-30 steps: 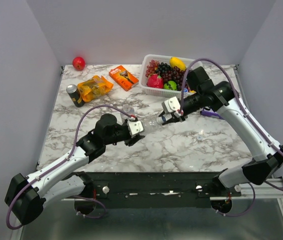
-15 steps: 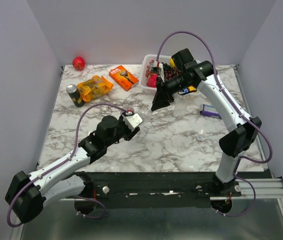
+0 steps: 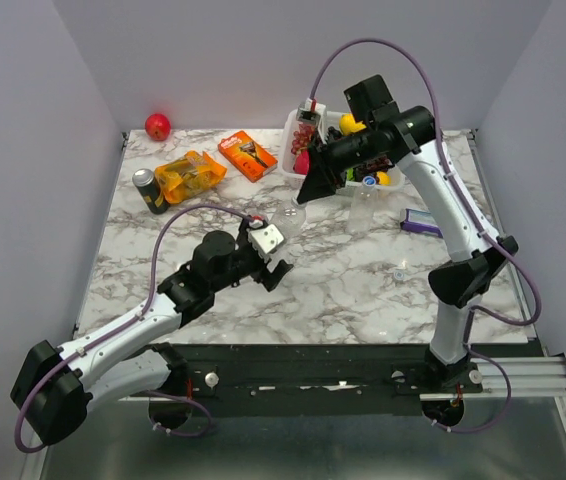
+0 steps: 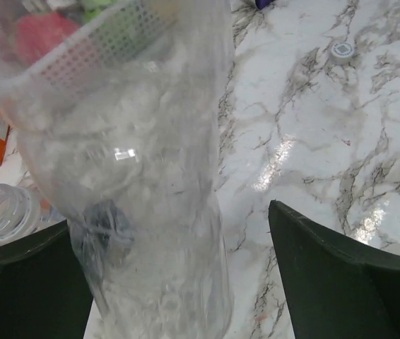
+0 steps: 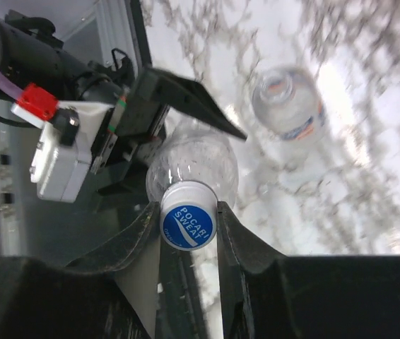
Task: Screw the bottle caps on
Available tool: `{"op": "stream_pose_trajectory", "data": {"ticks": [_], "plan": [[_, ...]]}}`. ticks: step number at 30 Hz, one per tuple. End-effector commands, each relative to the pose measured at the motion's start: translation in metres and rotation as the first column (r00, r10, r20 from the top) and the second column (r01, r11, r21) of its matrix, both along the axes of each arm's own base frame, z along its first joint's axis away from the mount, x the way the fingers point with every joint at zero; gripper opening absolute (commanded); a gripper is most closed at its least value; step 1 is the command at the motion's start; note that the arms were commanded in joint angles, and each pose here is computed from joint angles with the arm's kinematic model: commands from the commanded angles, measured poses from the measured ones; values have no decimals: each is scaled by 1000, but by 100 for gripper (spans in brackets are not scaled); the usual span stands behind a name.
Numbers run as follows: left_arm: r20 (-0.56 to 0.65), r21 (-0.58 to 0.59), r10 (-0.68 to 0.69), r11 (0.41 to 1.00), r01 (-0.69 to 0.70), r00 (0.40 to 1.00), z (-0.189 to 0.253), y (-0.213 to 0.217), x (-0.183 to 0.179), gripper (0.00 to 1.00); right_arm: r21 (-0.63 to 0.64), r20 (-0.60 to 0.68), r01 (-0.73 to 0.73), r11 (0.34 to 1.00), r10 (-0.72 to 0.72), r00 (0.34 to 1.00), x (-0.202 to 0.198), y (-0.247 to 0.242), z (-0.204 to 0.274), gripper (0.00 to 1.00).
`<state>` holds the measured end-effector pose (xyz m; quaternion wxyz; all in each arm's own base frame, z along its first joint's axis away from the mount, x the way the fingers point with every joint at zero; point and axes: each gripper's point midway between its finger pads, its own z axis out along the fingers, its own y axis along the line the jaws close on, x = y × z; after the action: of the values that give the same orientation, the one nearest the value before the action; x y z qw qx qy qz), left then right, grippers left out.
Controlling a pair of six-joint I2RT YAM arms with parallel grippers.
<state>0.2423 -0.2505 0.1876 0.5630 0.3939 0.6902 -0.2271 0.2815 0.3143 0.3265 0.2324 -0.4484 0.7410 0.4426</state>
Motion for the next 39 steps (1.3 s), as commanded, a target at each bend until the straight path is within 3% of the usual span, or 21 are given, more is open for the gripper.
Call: {"op": "stream_pose_trajectory", "data": {"ticks": [1,8,12,17,22,31,39], "plan": [[-38,-31,-106,994,104,994,-1,-11,-20,99,-132,213,-69,989,96,972,-11,-31,14,0],[-51,12,-105,994,106,993,-6,1,-30,99,-374,277,-99,922,213,937,-38,-90,-35,0],[-61,32,-90,995,92,994,-4,8,-32,99,-509,258,-32,860,189,947,-15,-106,-62,0],[-86,83,-101,991,108,991,-3,16,-38,99,-514,359,62,856,148,922,33,-91,-48,0],[-81,112,-70,991,79,994,10,29,-35,99,-579,373,94,810,161,914,70,-88,-72,0],[-138,155,-35,986,56,990,5,55,-48,99,-582,279,65,811,124,952,68,-79,-106,1],[-171,130,64,991,-42,983,2,70,-31,99,-586,266,74,807,105,958,69,-78,-119,4]]}}
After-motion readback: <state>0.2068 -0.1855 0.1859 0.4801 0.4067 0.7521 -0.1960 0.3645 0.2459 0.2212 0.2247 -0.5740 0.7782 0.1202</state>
